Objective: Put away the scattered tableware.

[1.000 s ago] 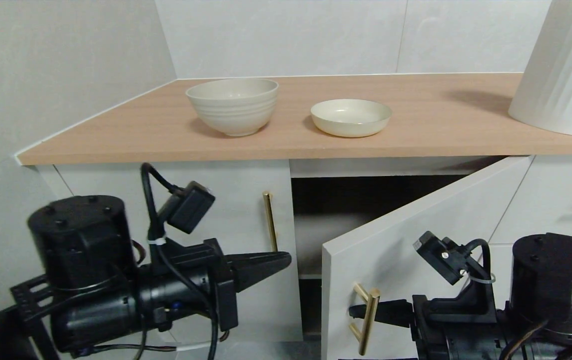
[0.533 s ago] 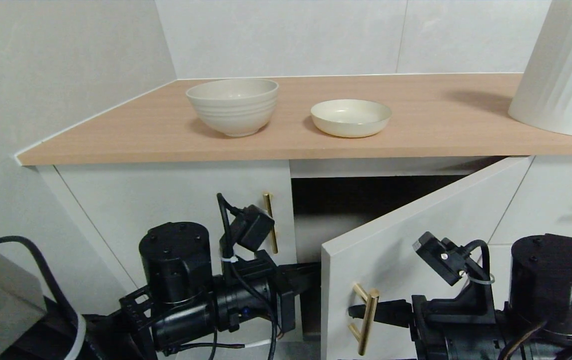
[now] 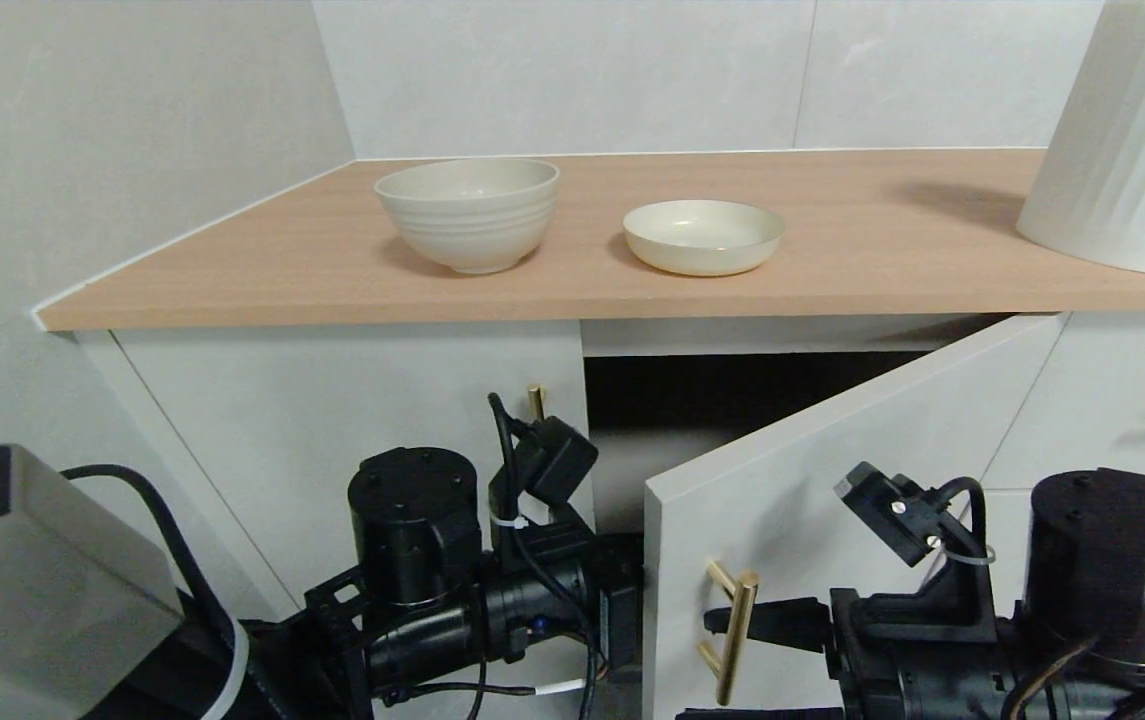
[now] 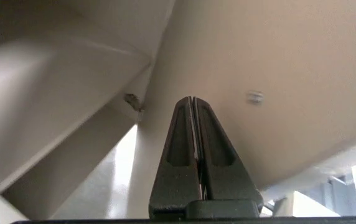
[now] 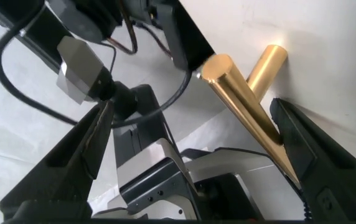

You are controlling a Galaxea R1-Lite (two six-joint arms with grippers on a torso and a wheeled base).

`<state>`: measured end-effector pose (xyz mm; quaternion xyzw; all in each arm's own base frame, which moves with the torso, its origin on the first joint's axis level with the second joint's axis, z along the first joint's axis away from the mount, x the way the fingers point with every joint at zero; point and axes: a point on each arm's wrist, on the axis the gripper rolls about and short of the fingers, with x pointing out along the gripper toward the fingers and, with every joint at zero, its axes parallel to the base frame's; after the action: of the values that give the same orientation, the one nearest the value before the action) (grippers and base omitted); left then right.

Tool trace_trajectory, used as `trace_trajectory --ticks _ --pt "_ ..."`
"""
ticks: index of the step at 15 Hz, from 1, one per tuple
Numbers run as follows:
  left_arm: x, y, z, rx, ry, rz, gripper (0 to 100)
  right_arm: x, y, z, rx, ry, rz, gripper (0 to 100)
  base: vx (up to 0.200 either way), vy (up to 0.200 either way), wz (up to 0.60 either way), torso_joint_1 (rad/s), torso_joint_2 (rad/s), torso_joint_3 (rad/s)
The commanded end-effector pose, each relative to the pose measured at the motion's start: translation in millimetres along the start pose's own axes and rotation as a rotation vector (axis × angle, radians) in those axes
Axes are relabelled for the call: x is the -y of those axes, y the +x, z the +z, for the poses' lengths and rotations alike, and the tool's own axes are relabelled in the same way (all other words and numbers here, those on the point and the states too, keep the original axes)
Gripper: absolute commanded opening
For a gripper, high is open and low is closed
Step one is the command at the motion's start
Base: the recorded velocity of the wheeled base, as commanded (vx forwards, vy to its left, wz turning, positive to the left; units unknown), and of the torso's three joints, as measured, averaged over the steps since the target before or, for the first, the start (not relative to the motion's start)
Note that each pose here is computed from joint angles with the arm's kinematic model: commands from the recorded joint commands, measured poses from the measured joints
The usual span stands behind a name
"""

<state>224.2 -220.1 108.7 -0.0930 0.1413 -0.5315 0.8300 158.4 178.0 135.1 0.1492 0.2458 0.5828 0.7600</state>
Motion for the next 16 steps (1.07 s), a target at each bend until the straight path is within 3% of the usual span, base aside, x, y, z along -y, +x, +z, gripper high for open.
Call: trace_trajectory --ticks 1,4,5,7,14,16 --pt "6.3 7 -5.1 -0.015 -0.001 -0.021 0 3 -12 1 0.047 -0.008 -0.046 100 0.000 0.000 0.00 0.000 0.00 0.000" --pt "3.9 12 -13.6 -0.041 -0.012 -0.019 0 5 -30 -4 0.086 0.003 -0.132 100 0.000 0.000 0.00 0.000 0.00 0.000" --pt "5.1 12 -13.5 -0.038 -0.010 -0.009 0 0 -40 1 0.136 -0.017 -0.155 100 0.000 0.000 0.00 0.000 0.00 0.000" --pt "7.6 11 -10.9 -0.028 -0.006 -0.005 0 -11 -54 4 0.187 -0.046 -0.151 100 0.000 0.000 0.00 0.000 0.00 0.000" --pt "14.0 10 -7.9 -0.028 -0.003 -0.001 0 -25 -70 6 0.244 -0.074 -0.125 100 0.000 0.000 0.00 0.000 0.00 0.000" --pt "14.4 13 -4.8 -0.015 0.002 -0.003 0 -26 -70 7 0.248 -0.077 -0.123 100 -0.200 0.000 0.00 0.005 0.00 0.005"
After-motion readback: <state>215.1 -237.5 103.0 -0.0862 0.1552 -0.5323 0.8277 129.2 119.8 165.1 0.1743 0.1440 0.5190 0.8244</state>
